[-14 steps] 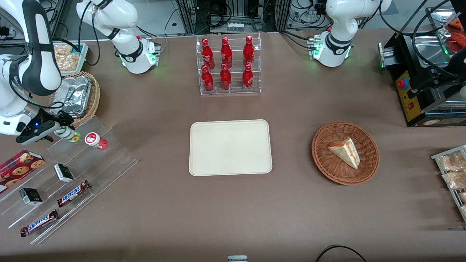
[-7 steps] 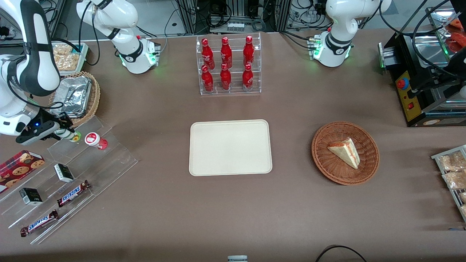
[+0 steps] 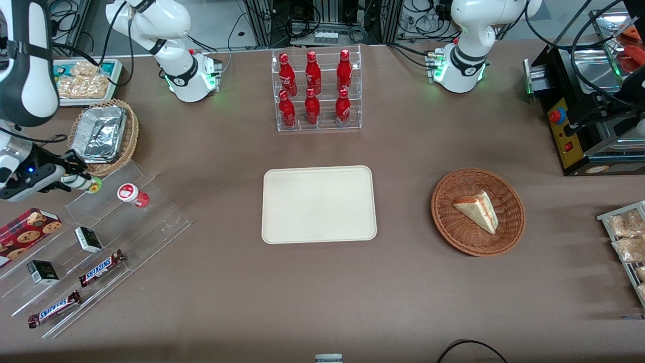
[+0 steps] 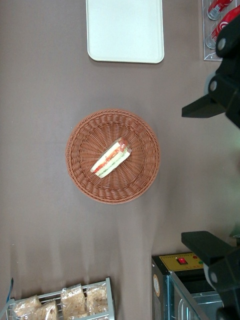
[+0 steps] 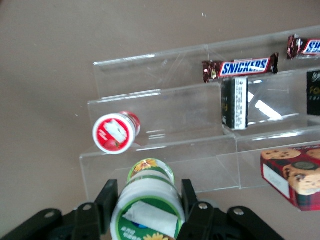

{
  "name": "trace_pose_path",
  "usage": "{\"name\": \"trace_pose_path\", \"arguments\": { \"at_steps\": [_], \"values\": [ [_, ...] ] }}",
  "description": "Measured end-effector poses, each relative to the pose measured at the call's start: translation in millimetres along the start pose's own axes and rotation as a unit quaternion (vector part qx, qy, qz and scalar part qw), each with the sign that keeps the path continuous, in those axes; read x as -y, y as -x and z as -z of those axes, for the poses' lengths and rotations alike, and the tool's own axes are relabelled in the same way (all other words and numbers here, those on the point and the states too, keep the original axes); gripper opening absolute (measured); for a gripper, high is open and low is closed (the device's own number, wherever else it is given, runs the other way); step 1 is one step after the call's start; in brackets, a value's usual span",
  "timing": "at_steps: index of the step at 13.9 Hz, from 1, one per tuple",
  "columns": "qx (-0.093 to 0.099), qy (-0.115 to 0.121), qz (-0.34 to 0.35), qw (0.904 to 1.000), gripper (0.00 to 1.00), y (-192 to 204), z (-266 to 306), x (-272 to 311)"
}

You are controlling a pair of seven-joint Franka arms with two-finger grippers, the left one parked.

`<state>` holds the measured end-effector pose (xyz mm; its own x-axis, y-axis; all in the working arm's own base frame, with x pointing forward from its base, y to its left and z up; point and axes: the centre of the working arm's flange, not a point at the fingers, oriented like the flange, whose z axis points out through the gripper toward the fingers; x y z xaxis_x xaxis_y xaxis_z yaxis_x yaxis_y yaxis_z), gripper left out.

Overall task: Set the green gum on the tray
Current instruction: 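Lift the gum container and carry it over the cream tray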

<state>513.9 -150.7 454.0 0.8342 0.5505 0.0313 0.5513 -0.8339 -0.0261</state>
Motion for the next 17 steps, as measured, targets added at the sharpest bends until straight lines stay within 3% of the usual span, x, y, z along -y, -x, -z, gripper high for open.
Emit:
{"name": "trace_pose_path", "arguments": {
  "at_steps": [7, 17],
  "values": [
    [0.016, -0.016, -0.027, 0.9994, 0.57, -77.0, 52.0, 71.1],
    [0.035, -0.010, -0.140, 0.9895, 0.57, -189.2, 37.3, 284.0]
  ]
}}
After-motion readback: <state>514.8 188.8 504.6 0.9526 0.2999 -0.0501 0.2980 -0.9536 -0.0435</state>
